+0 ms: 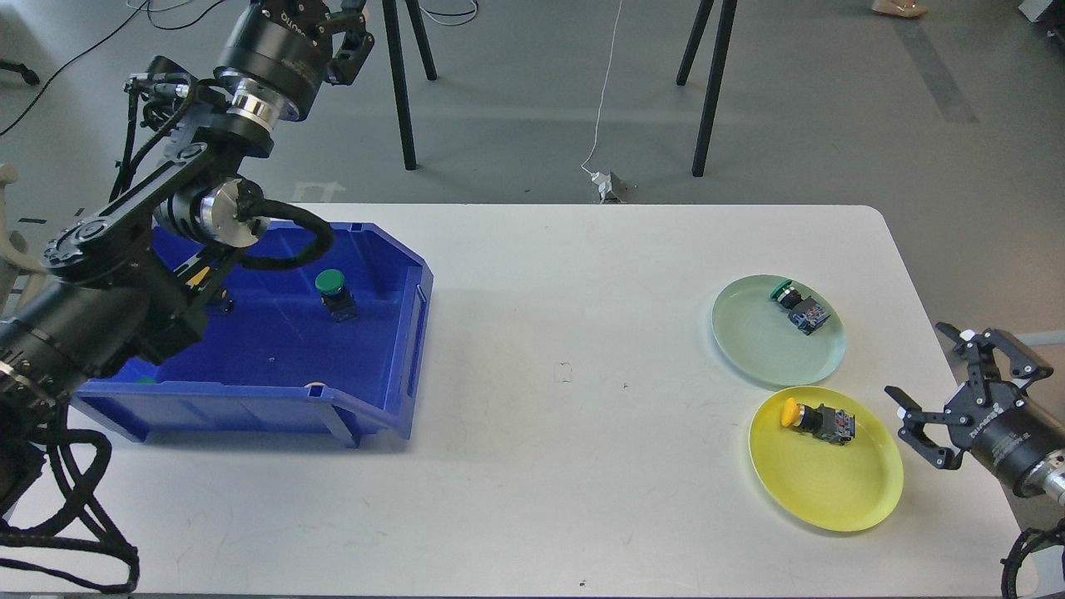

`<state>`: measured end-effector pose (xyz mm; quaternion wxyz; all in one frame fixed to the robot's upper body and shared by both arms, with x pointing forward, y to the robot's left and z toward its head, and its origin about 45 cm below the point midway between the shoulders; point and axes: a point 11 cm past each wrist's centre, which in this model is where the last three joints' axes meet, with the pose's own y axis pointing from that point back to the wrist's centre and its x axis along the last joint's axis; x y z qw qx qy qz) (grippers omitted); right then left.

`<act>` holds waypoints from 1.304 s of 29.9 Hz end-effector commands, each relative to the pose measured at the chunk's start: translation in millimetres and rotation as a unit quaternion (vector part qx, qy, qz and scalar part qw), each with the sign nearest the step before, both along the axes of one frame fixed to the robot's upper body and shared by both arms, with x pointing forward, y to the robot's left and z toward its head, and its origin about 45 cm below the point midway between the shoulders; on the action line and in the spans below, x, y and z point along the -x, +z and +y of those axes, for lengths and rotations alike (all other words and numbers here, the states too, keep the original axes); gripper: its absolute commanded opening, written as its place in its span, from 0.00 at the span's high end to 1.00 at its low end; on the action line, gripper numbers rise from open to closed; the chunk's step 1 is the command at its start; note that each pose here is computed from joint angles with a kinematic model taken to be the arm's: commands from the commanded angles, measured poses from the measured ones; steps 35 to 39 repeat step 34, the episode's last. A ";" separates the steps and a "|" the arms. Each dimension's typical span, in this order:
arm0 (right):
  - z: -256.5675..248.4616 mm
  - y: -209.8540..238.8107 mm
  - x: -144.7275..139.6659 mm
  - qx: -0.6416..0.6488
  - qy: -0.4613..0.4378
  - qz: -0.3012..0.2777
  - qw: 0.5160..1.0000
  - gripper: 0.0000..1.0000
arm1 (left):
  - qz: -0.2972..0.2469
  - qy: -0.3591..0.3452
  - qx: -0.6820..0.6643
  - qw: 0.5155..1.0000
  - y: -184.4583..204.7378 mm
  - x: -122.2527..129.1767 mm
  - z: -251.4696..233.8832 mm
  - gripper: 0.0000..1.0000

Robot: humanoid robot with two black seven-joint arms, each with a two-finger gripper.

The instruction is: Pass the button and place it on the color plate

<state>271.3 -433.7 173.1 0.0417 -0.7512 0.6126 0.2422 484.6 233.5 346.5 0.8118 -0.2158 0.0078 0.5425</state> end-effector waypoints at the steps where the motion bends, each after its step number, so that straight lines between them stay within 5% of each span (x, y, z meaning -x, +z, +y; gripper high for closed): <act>1: 2.9 41.5 -33.9 -0.001 0.014 -0.068 0.998 0.01 | 0.010 0.011 0.000 1.000 -6.7 -2.9 6.5 0.00; 8: 20.6 117.3 -96.0 -0.030 0.008 -0.206 0.978 0.01 | 0.058 0.006 0.048 0.997 -12.4 -14.6 31.8 0.00; 15: 46.8 155.2 -146.8 -0.082 -0.002 -0.259 0.962 0.01 | 0.113 0.023 0.069 0.991 -31.4 -24.1 46.0 0.00; 25: 72.4 158.2 -219.5 -0.162 -0.024 -0.214 0.963 0.01 | 0.109 0.034 0.117 0.987 -22.1 -34.5 38.7 0.00; 39: 86.0 150.0 -226.7 -0.192 -0.020 -0.204 0.960 0.01 | 0.107 0.037 0.117 0.987 -19.2 -37.2 41.3 0.00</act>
